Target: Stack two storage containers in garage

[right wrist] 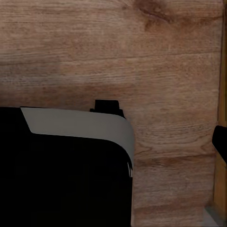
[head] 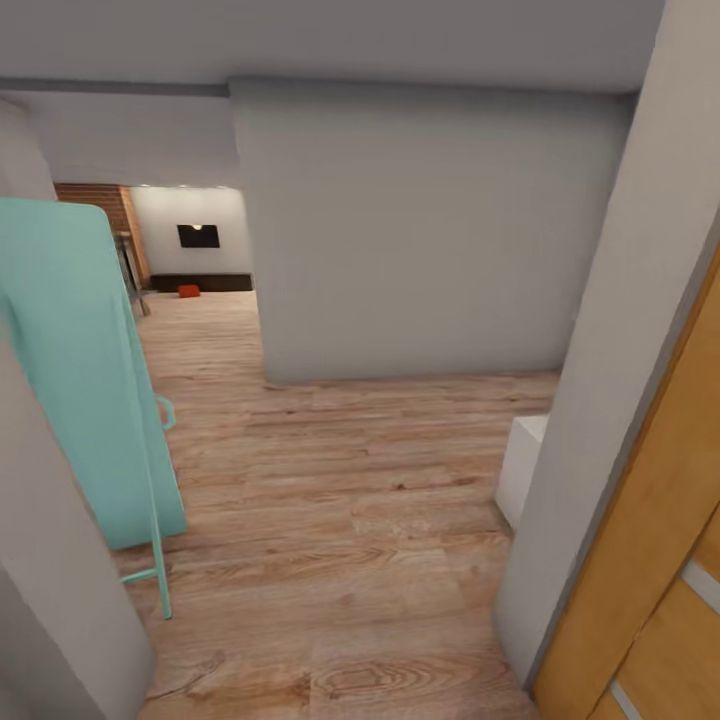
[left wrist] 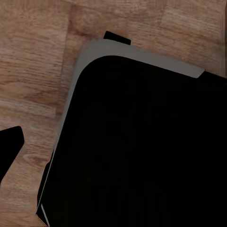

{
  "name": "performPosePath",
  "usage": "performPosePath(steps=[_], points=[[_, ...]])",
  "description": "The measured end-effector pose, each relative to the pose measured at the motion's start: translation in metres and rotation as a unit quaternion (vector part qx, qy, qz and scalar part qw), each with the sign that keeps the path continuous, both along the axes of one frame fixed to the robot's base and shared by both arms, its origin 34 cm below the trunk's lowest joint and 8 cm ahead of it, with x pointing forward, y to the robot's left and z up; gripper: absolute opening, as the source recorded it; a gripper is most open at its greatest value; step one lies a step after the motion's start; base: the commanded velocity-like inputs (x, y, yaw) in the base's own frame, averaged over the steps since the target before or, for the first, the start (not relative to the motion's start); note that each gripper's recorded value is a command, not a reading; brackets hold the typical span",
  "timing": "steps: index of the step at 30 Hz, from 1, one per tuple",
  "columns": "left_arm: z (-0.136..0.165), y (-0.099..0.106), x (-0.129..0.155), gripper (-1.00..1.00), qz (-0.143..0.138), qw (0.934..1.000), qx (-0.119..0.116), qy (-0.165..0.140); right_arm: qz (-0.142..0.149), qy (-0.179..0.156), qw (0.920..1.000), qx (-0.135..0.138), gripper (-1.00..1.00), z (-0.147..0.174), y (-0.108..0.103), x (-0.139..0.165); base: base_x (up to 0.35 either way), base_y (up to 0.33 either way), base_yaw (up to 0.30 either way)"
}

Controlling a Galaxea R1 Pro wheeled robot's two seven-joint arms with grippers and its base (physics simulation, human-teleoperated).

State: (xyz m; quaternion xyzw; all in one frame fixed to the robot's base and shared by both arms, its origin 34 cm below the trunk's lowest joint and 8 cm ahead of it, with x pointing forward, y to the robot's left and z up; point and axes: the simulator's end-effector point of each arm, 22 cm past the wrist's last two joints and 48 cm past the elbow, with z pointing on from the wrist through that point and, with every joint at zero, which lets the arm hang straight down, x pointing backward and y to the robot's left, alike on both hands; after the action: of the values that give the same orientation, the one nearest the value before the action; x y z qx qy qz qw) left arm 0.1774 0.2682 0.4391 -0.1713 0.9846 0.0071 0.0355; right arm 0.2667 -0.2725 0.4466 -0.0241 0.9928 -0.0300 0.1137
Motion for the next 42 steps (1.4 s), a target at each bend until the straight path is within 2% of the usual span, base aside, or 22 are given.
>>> performPosePath(steps=[42], points=[[0.0,0.0021,0.0,1.0,0.001,1.0,0.001,0.0,0.002,-0.001,1.0,-0.001,1.0,0.0001,0.001,0.0005,0.328,0.0,0.0]])
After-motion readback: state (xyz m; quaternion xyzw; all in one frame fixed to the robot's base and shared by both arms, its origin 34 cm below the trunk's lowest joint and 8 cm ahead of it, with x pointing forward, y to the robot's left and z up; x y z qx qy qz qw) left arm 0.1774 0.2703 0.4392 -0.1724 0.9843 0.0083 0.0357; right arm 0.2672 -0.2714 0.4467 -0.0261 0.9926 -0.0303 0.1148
